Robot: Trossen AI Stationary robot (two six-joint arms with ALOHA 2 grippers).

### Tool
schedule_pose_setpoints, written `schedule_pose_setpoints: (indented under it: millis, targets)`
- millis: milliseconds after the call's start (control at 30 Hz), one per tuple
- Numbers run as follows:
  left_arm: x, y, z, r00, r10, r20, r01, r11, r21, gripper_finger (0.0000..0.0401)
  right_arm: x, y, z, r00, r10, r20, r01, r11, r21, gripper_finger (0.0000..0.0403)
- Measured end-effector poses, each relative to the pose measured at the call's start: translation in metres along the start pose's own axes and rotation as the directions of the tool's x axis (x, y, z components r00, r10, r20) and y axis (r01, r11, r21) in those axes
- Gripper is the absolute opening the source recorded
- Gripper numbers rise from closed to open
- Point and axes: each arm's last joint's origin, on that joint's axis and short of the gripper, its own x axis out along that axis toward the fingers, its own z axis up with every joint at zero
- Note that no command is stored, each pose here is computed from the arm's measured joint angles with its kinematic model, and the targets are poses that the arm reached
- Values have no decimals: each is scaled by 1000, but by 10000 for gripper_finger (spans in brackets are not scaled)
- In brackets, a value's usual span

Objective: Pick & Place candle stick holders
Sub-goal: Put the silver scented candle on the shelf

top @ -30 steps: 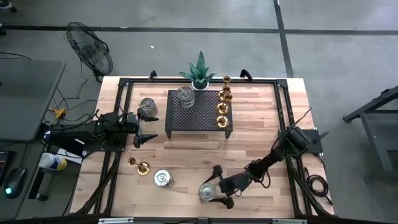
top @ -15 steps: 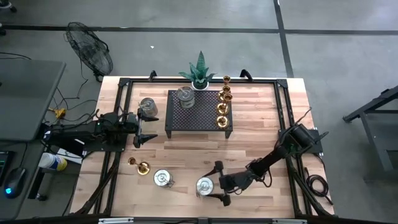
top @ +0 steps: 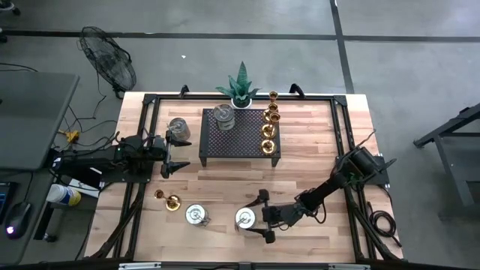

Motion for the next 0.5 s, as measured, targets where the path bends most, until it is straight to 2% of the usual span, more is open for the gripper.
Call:
schedule_pose_setpoints:
  millis: [500]
  targets:
    - [0,0,0,1000,0,0,0,1000,0,392,2,-4,1,1000,-8,0,8,1000,0,373]
